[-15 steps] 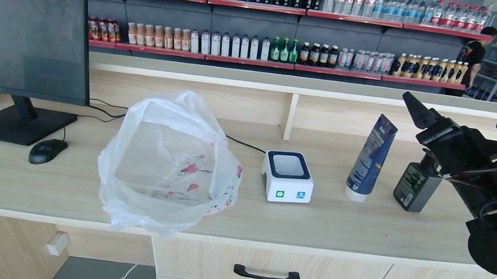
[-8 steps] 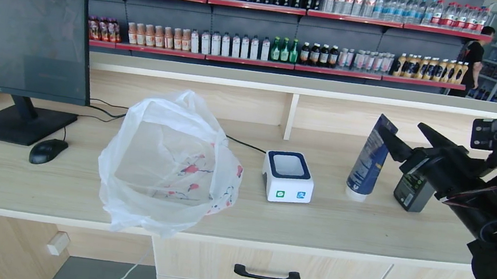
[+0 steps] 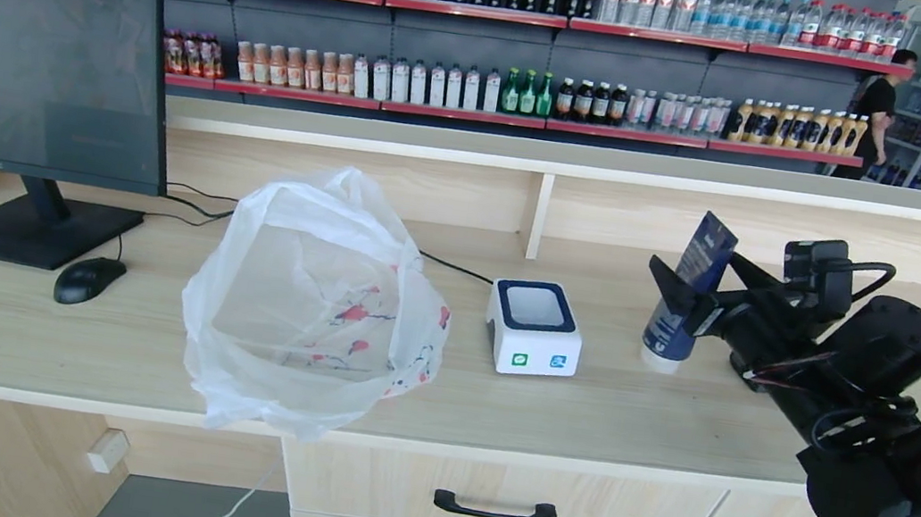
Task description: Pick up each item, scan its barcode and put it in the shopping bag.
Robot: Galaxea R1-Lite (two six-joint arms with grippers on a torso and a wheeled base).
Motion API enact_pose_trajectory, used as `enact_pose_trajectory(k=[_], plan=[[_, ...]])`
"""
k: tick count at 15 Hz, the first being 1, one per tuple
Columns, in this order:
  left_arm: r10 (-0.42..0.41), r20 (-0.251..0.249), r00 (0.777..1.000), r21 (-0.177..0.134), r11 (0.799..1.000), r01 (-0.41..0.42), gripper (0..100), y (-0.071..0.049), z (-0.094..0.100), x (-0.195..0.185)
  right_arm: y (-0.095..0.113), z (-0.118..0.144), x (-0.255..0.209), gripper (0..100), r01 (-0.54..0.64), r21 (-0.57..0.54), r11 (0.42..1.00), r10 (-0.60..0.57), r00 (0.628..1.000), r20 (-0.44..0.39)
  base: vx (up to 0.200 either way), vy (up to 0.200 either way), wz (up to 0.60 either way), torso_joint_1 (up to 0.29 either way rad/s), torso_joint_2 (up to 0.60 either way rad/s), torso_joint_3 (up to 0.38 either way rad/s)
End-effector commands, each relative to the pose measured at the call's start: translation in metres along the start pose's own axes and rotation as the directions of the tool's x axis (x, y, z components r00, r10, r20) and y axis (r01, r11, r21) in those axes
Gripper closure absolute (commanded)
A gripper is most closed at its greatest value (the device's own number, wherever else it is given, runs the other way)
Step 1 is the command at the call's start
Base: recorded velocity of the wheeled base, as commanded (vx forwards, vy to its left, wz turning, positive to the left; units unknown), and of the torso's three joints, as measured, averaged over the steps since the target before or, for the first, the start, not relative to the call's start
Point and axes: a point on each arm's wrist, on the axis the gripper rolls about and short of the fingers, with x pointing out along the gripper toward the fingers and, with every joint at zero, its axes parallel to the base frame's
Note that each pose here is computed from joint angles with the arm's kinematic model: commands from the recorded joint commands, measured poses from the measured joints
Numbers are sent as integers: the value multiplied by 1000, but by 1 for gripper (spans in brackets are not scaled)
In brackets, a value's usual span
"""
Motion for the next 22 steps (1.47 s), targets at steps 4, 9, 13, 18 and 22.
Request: enact_pose_trajectory(k=[4,9,13,18,22], plan=[[2,0,1000,0,1000,-2,0,0,0,0,-12,-18,-2,0,35,1,999,-35,998,-54,0,0,0,0,0,0],[2,0,1000,0,1000,-2,0,0,0,0,-14,-32,-1,0,40,8,999,-39,995,-89,0,0,0,0,0,0],[2,0,1000,0,1000,-2,0,0,0,0,-14,-52,2,0,39,15,999,-36,990,-134,0,0,0,0,0,0],[2,0,1000,0,1000,-2,0,0,0,0,-15,-58,10,0,37,14,999,-35,991,-127,0,0,0,0,0,0],[2,0,1000,0,1000,-2,0,0,0,0,-15,-63,10,0,37,16,999,-35,990,-136,0,0,0,0,0,0]])
